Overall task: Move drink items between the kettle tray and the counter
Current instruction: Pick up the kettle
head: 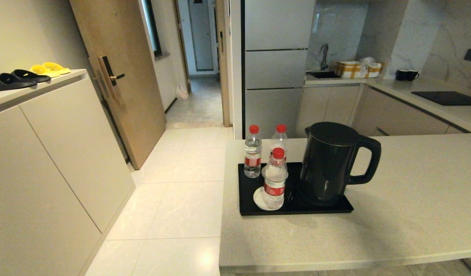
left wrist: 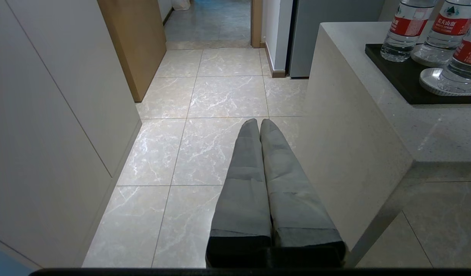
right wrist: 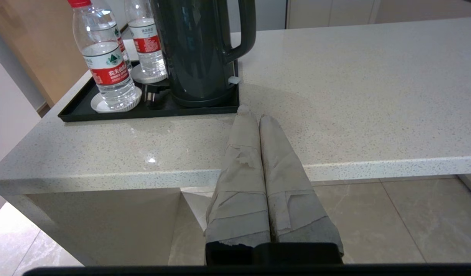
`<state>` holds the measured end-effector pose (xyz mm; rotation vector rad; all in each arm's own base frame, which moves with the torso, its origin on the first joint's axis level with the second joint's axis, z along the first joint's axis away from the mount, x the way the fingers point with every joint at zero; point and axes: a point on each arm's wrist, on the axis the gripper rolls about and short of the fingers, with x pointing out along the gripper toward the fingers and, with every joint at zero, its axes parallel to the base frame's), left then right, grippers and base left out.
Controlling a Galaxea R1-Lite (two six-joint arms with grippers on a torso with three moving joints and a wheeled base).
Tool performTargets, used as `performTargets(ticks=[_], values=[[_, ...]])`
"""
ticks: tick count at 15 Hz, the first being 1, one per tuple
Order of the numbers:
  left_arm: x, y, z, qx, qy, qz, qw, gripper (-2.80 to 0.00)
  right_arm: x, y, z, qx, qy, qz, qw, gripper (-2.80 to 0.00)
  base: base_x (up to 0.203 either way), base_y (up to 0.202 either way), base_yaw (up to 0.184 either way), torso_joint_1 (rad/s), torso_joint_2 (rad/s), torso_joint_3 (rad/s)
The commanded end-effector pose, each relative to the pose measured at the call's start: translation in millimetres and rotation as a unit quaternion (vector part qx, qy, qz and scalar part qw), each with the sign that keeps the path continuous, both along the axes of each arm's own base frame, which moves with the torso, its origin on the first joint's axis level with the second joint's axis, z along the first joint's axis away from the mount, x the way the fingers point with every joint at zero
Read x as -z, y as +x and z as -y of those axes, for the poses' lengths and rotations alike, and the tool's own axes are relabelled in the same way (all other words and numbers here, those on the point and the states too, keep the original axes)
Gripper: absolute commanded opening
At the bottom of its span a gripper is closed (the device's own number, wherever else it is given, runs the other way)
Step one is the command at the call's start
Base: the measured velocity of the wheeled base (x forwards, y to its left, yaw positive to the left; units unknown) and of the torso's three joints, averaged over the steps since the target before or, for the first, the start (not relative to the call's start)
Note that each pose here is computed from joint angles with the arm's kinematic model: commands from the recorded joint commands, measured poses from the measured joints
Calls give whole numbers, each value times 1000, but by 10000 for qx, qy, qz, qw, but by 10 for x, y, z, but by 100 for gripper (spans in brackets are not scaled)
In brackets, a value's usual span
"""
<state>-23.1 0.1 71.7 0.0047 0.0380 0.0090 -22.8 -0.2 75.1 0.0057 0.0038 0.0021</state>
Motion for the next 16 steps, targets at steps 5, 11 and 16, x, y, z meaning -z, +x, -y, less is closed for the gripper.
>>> performTargets(ticks=[5, 11, 16], values=[[1, 1, 0, -2, 0, -9, 10000, -280, 1, 0, -1, -24, -245, -14, 9997, -280, 0, 0, 0, 0, 0, 0], [1, 1, 0, -1, 0, -9, 10000, -280, -916, 49, 0, -26, 139, -52, 9999, -280, 0, 0, 0, 0, 0, 0], [1, 1, 0, -3, 0, -9, 10000, -280, -1864, 809, -47, -562, 642, -1408, 9864, -280, 0, 0, 0, 0, 0, 0]])
